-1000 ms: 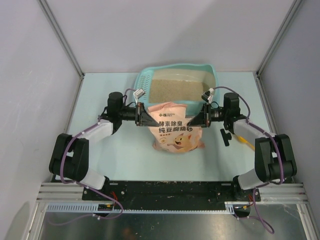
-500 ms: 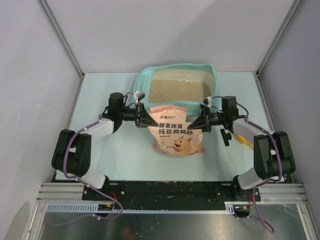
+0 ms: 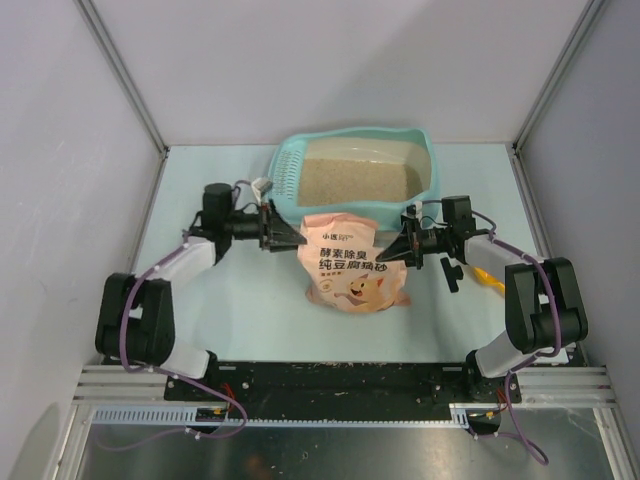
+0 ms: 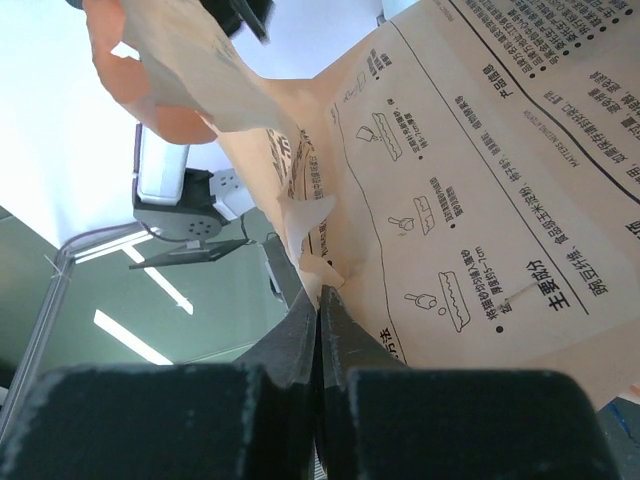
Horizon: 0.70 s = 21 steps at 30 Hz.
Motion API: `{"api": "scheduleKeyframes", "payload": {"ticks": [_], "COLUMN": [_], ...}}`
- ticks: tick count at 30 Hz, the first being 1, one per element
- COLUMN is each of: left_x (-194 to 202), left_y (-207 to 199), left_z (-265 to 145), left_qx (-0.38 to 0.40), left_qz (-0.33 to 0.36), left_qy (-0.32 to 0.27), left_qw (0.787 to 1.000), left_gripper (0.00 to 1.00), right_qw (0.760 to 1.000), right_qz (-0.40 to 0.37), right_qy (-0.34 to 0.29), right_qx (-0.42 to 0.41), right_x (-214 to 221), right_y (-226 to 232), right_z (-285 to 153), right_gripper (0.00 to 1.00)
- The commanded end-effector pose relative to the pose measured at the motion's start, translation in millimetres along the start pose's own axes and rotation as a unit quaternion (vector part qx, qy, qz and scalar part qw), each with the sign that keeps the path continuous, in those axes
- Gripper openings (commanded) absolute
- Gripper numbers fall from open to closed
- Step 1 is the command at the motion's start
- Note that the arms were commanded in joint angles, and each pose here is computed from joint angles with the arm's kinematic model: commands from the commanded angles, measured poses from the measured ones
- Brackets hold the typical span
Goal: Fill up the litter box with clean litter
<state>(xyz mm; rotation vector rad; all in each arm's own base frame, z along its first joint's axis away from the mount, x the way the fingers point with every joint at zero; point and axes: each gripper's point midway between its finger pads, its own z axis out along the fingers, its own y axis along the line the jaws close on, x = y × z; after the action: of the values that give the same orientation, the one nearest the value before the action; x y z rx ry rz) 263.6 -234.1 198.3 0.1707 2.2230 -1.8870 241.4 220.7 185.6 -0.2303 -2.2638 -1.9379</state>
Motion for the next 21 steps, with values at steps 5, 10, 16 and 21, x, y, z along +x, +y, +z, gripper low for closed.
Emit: {"api": "scheduleKeyframes", "payload": {"ticks": [5,10,16,21], "left_x": [-44,-2,25,39], "left_y": [-78,-89,-65,-46], "left_z": [-56,-3,43,69], "left_qx": [-0.114,-0.077,-0.049,-0.032], "left_qz": [0.498,0.696,0.771,0.762], "left_qy": [-0.102,0.046,0.135,0.18], "left_qw": [0.854,0.712,0.62,0.621], "left_gripper": [0.71,0.73,0.74,0.74], "right_qw": [0.999,0.999,0.999,0.999], "right_qz": [-0.004,0.007,0.01,0.011], "right_qy": [0.031,0.028,0.038,0.043], "right_qx": [-0.021,-0.017,-0.013,-0.01], "right_x": [6,6,13,19], "right_y": [17,16,14,11], "right_z": [0,-1,2,4], "right_gripper": [0.0,0.0,0.0,0.0]}}
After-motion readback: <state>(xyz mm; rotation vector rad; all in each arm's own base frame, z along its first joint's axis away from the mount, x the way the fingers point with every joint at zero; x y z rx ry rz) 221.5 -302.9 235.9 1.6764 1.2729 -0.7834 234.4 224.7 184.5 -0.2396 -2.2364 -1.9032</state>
